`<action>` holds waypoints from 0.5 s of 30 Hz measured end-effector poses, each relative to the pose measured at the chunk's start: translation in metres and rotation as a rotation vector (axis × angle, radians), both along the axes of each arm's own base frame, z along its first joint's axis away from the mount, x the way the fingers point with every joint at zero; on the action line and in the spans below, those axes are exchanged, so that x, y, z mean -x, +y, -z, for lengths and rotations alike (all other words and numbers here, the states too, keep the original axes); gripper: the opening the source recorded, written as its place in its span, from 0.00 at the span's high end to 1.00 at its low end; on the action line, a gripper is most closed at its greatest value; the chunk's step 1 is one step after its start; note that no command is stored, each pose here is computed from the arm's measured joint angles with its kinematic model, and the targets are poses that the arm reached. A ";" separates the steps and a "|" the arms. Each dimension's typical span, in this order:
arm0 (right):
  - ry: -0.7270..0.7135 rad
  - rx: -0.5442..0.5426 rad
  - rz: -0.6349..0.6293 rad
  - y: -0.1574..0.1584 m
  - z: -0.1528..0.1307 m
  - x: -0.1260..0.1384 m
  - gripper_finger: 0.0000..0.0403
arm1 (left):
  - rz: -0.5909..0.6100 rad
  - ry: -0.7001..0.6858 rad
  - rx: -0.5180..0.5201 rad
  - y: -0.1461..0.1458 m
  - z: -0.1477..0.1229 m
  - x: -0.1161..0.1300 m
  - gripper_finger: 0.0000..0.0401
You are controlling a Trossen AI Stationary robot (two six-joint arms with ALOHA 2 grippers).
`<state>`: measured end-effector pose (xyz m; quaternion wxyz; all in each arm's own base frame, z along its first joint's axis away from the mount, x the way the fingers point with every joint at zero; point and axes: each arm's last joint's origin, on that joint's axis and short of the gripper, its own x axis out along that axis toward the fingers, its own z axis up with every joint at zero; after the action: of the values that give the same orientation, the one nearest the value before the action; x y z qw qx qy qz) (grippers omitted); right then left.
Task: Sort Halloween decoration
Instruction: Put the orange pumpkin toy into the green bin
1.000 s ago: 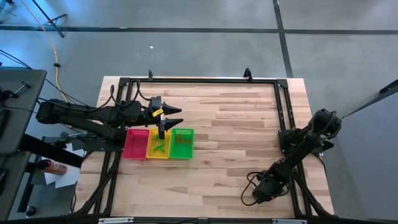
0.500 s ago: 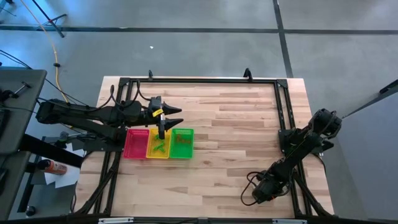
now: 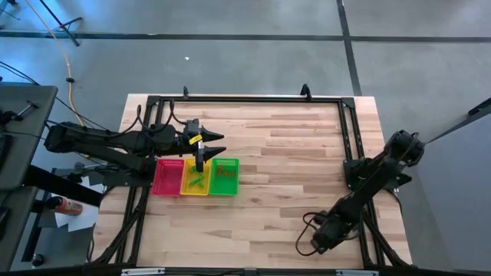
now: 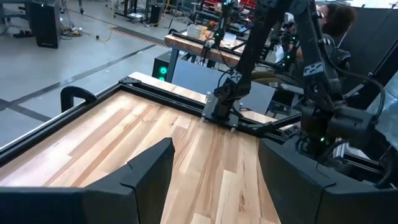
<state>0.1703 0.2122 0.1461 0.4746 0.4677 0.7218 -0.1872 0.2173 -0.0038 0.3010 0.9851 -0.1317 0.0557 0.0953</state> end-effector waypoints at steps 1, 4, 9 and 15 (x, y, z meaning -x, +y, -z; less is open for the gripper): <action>-0.015 -0.004 0.003 -0.001 -0.004 0.001 0.78 | 0.001 0.001 -0.004 0.000 0.000 0.000 0.44; -0.084 0.002 0.025 -0.008 -0.020 0.003 0.78 | 0.003 0.004 -0.023 0.000 0.000 0.000 0.44; -0.347 0.057 0.085 -0.026 -0.051 -0.001 0.78 | 0.003 0.004 -0.025 0.000 0.000 0.000 0.44; -0.658 0.198 0.145 -0.060 -0.077 -0.018 0.78 | 0.003 0.003 -0.024 0.000 0.000 0.000 0.44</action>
<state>0.1879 0.1527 0.2232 0.7102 0.5049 0.4735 -0.1287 0.2173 -0.0038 0.3011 0.9867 -0.1197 0.0563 0.0948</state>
